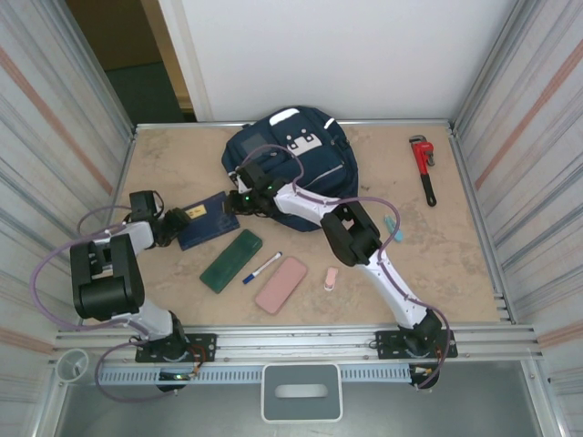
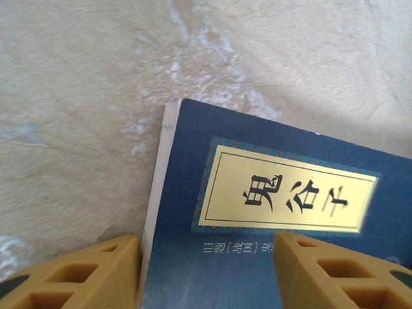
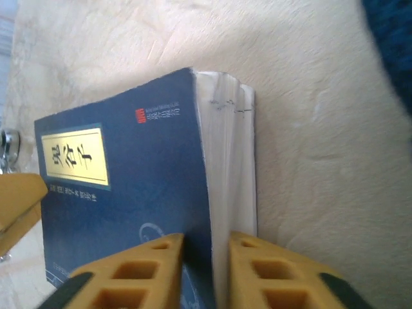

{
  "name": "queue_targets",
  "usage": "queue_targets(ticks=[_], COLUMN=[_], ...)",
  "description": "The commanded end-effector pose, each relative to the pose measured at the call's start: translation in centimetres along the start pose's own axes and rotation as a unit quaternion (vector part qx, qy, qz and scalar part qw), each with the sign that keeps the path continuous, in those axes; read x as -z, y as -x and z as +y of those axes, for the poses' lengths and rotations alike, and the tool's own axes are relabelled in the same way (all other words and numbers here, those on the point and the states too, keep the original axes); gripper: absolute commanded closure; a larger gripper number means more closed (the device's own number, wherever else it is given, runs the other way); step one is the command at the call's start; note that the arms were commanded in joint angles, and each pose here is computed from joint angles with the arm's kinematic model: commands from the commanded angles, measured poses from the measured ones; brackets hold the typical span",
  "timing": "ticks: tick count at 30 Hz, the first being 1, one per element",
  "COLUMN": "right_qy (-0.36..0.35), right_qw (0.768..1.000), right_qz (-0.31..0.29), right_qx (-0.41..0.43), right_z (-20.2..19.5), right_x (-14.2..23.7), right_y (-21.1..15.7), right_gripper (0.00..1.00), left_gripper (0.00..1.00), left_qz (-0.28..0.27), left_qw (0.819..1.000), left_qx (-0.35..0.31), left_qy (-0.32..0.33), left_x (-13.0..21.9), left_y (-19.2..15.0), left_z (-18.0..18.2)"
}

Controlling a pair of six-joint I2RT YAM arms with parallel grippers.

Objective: Pack the student bag

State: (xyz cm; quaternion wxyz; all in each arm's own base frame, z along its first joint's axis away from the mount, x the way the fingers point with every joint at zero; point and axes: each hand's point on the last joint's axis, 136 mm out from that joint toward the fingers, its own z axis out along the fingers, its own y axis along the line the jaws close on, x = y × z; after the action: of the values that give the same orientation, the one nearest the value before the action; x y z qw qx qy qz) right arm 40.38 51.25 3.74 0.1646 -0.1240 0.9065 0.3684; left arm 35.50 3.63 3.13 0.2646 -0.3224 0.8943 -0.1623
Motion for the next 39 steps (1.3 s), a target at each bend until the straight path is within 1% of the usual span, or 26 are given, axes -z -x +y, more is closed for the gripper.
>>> queue_targets(ticks=[1, 3, 4, 7, 10, 12, 16, 20, 23, 25, 29, 34, 39], right_qy=[0.058, 0.081, 0.088, 0.104, 0.115, 0.127, 0.146, 0.160, 0.186, 0.203, 0.242, 0.282, 0.312], right_qw=[0.998, 0.997, 0.996, 0.994, 0.992, 0.990, 0.982, 0.970, 0.955, 0.943, 0.918, 0.895, 0.880], right_qz=[0.008, 0.002, -0.001, -0.017, -0.042, -0.066, -0.107, -0.153, -0.193, -0.221, -0.259, -0.282, -0.286], right_qx=[0.013, 0.016, 0.017, 0.020, 0.005, -0.007, -0.053, -0.100, -0.129, -0.145, -0.180, -0.201, -0.214], right_z=[3.8, 4.9, 5.2, 6.3, 6.7, 6.8, 6.1, 4.9, 4.4, 4.3, 4.3, 5.1, 5.7], right_x=[0.8, 2.1, 2.6, 4.8, 7.9, 10.1, 14.3, 17.8, 20.6, 22.3, 24.7, 26.1, 26.5], right_y=[-0.4, 0.5, 0.9, 2.4, 4.2, 5.4, 6.8, 8.1, 9.0, 9.6, 10.5, 10.9, 10.7], right_gripper=[0.90, 0.98, 1.00, 1.00, 1.00, 1.00, 1.00, 1.00, 1.00, 1.00, 1.00, 1.00, 1.00], left_gripper=[0.44, 0.44, 0.44, 0.41, 0.34, 0.29, 0.20, 0.15, 0.12, 0.10, 0.06, 0.01, 0.01], left_qz=[0.053, 0.046, 0.043, 0.031, 0.007, -0.011, -0.053, -0.070, -0.070, -0.061, -0.048, -0.038, -0.015], left_qw=[0.996, 0.996, 0.996, 0.997, 0.998, 0.996, 0.989, 0.973, 0.963, 0.957, 0.951, 0.948, 0.942], left_qx=[-0.006, -0.008, -0.009, -0.007, 0.003, 0.014, 0.044, 0.059, 0.060, 0.054, 0.040, 0.037, 0.052], left_qy=[-0.073, -0.072, -0.074, -0.074, -0.070, -0.083, -0.135, -0.210, -0.254, -0.280, -0.302, -0.313, -0.331], left_x=[-0.5, -0.4, -0.3, 0.1, 0.8, 1.7, 4.5, 7.9, 9.9, 10.8, 11.8, 12.0, 11.0], left_y=[-2.6, -2.3, -2.2, -1.5, -0.5, 0.0, 0.9, 1.2, 0.6, -0.3, -2.1, -3.5, -3.9], left_z=[-2.7, -2.8, -3.0, -3.2, -3.3, -3.9, -5.8, -8.6, -10.7, -12.5, -15.5, -18.0, -20.0])
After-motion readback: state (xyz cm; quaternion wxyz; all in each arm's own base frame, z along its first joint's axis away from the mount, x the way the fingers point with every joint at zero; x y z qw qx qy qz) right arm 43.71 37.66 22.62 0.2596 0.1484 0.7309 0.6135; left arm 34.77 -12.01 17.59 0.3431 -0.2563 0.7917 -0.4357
